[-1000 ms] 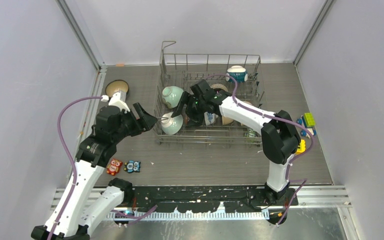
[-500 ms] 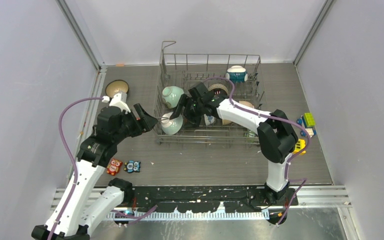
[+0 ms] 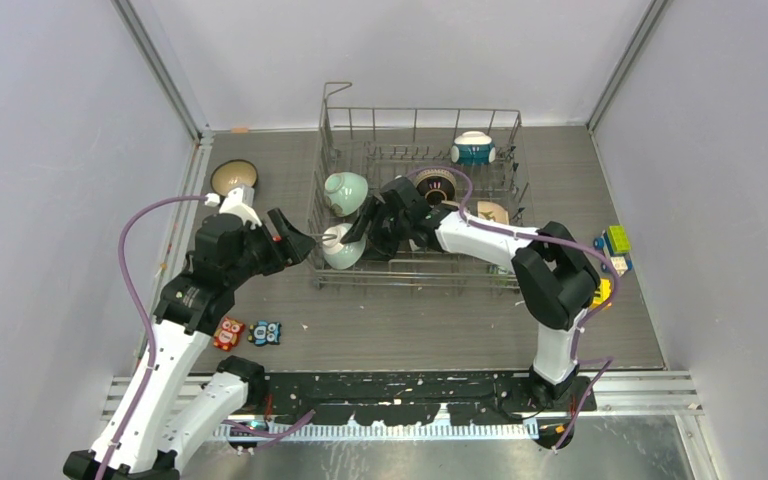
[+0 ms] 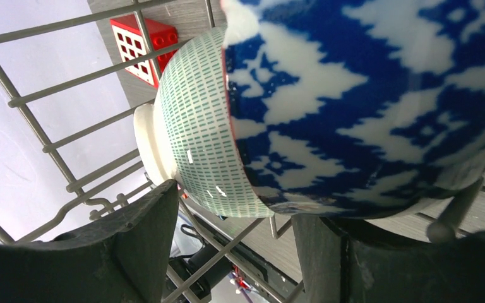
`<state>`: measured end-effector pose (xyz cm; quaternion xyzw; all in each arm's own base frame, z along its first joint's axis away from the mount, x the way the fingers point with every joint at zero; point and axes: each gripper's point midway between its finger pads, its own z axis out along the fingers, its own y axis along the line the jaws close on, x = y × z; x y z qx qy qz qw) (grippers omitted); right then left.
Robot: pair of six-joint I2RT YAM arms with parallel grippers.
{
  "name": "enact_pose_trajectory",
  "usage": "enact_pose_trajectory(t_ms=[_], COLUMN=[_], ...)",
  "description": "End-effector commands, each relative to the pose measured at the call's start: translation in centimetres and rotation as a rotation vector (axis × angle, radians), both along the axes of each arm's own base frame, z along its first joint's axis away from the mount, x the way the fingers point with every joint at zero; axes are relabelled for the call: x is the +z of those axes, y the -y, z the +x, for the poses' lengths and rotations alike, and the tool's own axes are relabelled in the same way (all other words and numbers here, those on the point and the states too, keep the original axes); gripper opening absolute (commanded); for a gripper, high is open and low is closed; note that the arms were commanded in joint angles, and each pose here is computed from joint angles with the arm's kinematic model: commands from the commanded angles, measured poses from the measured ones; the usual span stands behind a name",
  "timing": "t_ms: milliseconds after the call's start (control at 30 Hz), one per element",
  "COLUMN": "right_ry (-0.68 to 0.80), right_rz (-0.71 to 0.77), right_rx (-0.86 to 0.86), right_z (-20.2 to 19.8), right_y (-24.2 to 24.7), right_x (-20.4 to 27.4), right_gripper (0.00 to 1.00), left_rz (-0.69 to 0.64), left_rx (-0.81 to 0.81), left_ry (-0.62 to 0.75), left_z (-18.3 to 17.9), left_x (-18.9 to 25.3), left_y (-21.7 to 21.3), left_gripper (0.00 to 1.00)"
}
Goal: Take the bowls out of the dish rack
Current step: Pick up the bowl from the dish rack.
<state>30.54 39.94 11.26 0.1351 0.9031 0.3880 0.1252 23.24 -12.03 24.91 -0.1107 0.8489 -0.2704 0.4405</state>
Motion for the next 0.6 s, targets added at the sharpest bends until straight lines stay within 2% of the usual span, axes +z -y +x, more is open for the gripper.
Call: enact_pose_trajectory(t_ms=[0, 167, 567], right_ry=[0.110, 0.155, 0.210], right_rz=[0.114, 0.163, 0.181], right_rx=[-0.018, -0.022, -0.040], right_z=[0.7, 0.8, 0.6], right_y=[-1.3, -1.5, -0.7], right_x=[3.2, 4.7, 6.2], right_gripper=[0.67, 0.62, 0.63], left_rz=[-0.027, -0.025, -0.019], left_rx=[-0.009, -0.009, -0.006], left_ry=[0.045, 0.043, 0.040], left_z=[0.2, 0.1, 0.1], left_x=[1.1, 1.0, 0.8], left_y=[0.4, 0.3, 0.2], left_gripper=[0.71, 0.71, 0.71])
